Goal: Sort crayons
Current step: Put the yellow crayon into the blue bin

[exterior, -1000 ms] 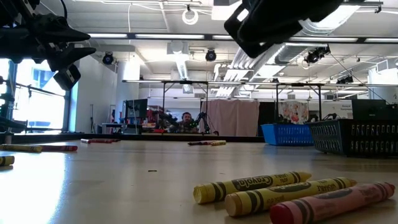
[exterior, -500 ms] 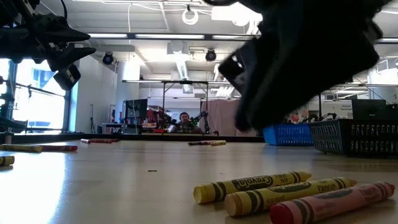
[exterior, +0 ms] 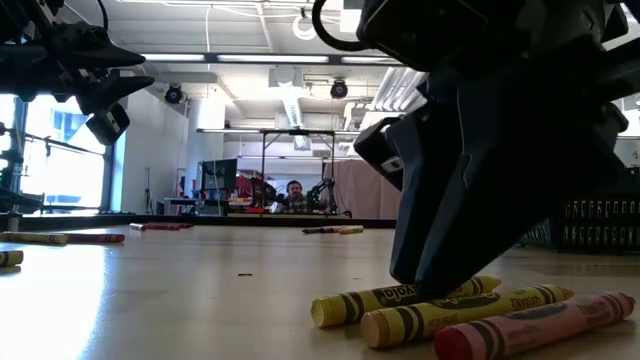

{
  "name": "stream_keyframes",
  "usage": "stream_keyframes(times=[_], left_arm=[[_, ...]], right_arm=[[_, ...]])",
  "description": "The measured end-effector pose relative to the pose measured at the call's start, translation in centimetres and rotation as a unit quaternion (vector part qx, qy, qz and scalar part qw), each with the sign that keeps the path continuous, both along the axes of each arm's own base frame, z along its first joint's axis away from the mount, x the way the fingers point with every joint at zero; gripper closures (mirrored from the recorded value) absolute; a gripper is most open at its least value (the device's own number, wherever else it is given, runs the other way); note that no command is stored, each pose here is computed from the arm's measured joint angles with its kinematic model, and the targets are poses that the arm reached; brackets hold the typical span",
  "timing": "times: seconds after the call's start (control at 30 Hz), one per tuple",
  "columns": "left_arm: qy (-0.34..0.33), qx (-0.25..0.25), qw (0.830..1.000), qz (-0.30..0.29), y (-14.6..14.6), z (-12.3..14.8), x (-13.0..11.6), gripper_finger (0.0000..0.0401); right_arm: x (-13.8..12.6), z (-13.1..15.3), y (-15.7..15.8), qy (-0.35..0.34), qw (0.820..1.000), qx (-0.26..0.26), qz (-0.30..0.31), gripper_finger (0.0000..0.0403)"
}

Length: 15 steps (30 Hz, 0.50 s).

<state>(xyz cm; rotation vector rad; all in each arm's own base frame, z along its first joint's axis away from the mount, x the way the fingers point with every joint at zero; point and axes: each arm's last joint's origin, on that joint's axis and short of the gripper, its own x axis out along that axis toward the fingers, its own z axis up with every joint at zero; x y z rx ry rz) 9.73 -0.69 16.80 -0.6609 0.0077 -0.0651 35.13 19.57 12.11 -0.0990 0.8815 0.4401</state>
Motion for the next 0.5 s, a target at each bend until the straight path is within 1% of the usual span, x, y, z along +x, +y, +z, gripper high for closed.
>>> stream_keyframes(times=[0.27,0.4,0.5], left_arm=[[0.000,0.000,1.000,0.000,0.00,0.00,0.00,0.0302],[0.000,0.000,1.000,0.000,0.00,0.00,0.00,0.0302],[0.000,0.000,1.000,0.000,0.00,0.00,0.00,0.0302]], right_arm=[[-0.12,-0.55,-0.23,-0.001,0.999,-0.051,-0.002,0.0341],[0.04,-0.62,-0.67,0.005,0.999,-0.052,-0.006,0.0346],[0.19,-0.64,-1.00,0.010,0.999,-0.048,-0.006,0.0368]])
